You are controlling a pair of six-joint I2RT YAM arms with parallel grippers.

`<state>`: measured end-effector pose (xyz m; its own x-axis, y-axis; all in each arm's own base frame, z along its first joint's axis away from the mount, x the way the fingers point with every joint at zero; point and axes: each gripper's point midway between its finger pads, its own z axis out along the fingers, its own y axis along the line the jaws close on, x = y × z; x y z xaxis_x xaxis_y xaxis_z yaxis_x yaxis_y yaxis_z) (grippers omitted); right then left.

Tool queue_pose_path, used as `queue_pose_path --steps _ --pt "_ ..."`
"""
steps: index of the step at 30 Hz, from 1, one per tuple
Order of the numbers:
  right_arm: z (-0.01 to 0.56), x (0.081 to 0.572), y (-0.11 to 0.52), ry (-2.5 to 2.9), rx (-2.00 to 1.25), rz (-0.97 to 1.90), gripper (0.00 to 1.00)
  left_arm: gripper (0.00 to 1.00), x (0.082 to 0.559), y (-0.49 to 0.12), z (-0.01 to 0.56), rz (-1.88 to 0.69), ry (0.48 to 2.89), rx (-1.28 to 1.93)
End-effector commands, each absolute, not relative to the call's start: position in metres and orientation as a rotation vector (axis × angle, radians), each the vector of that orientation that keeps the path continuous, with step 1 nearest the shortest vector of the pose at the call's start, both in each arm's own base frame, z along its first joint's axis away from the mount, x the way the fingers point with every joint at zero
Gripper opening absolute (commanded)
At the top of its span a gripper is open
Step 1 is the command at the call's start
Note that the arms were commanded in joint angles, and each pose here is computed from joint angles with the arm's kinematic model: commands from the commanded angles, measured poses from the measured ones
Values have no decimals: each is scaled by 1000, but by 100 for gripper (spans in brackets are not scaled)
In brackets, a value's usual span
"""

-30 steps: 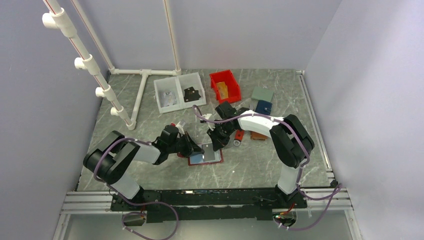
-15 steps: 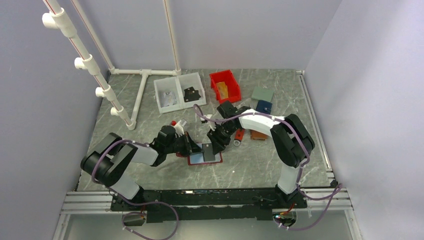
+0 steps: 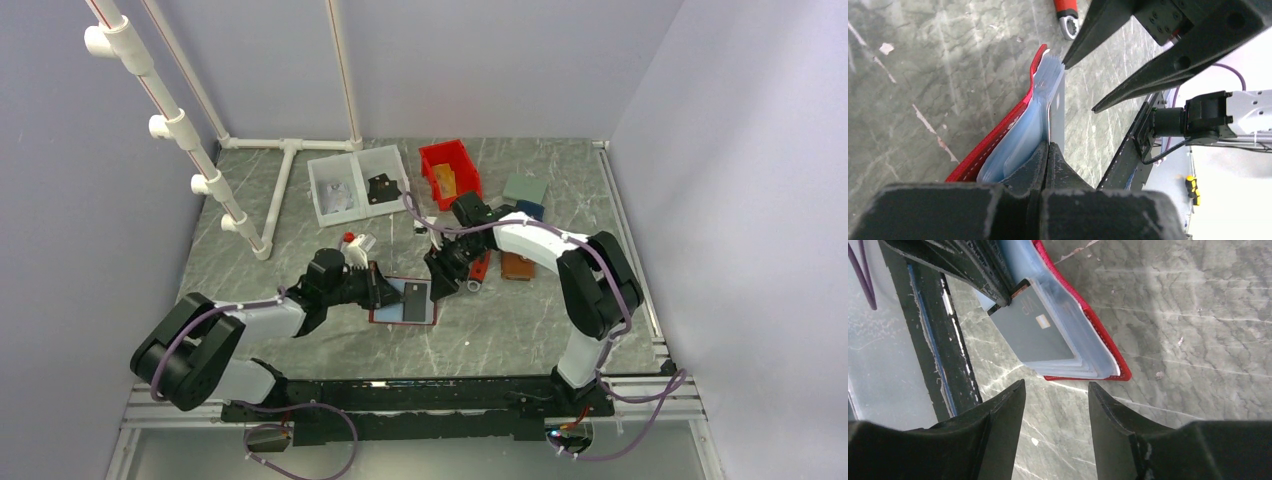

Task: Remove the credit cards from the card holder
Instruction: Remove the credit card from the card holder.

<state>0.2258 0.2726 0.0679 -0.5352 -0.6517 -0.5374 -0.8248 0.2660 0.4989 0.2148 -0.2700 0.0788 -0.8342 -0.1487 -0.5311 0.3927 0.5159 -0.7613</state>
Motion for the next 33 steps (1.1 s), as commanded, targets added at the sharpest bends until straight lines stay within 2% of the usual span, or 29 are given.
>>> queue_pose_path --steps 1,10,24,27,33 --pt "90 229 277 2217 -1371 1188 54 0 209 -281 104 -1326 2066 382" --pt "88 229 277 2220 -1375 1193 59 0 201 -293 104 -1309 2033 484" --pt "80 225 279 2247 -1372 1209 57 0 198 -294 106 -1322 1992 496" --pt "79 219 282 2239 -1397 1231 52 0 198 -295 106 -1330 1986 493" --pt "80 211 287 2222 -1437 1272 32 0 199 -294 103 -1326 1996 471"
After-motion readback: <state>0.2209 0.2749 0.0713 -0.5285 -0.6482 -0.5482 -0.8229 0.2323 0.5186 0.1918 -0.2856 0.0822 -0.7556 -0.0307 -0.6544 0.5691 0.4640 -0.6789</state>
